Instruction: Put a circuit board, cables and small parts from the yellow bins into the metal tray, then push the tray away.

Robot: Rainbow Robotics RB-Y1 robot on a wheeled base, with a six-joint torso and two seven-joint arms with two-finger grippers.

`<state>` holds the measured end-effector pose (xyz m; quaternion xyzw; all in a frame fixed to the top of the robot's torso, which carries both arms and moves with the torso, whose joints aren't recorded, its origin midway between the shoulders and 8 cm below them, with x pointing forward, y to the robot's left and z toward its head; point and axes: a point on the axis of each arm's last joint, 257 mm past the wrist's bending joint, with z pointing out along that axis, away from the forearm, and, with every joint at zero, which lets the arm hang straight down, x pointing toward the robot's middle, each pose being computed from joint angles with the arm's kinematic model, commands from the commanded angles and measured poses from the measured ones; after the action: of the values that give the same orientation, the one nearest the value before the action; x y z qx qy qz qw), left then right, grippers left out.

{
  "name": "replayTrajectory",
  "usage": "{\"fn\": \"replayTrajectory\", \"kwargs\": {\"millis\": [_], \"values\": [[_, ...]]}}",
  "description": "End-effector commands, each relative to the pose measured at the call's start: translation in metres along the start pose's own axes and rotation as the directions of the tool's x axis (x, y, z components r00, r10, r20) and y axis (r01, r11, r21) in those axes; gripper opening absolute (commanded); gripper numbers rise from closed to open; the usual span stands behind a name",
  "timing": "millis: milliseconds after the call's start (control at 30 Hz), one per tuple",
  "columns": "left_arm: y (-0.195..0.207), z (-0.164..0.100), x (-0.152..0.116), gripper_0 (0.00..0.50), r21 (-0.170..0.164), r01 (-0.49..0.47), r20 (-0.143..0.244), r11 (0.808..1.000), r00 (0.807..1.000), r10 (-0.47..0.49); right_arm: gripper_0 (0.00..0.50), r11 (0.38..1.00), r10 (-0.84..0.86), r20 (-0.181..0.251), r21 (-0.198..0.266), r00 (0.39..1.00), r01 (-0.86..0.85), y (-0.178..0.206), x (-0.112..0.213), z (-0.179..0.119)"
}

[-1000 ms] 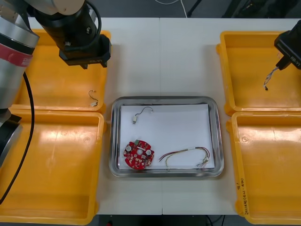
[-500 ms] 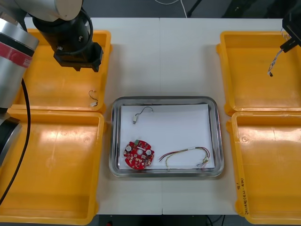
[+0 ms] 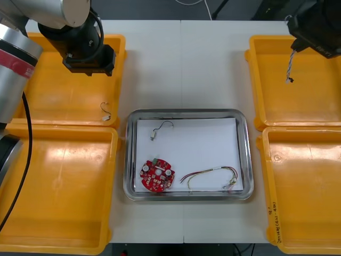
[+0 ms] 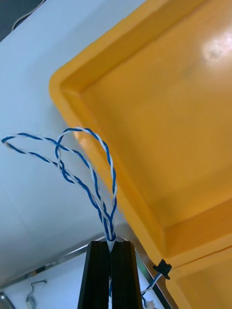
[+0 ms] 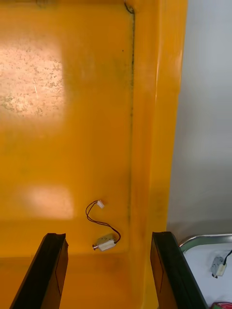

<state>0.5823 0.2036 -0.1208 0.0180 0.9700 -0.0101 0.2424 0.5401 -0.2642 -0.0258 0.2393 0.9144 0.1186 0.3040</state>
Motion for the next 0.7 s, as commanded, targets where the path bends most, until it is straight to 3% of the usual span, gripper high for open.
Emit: {"fn": "replayTrajectory", "kwargs": {"millis": [33, 333, 700], "values": [[0.030, -0.006, -0.013, 0.500, -0.022, -0.096, 0.049, 0.995, 0.994, 0.097, 0.000, 0.975, -0.224, -0.010, -0.011, 0.975, 0.224, 0.012, 0.031, -0.004], [0.041, 0.009, -0.001, 0.500, -0.021, -0.106, 0.037, 0.994, 0.994, 0.107, 0.000, 0.895, -0.445, -0.066, -0.056, 0.893, 0.442, 0.026, 0.086, -0.001], [0.052, 0.031, 0.014, 0.500, -0.018, -0.104, 0.029, 0.994, 0.994, 0.104, 0.000, 0.603, -0.796, -0.092, -0.041, 0.598, 0.797, 0.012, 0.128, 0.017]]}}
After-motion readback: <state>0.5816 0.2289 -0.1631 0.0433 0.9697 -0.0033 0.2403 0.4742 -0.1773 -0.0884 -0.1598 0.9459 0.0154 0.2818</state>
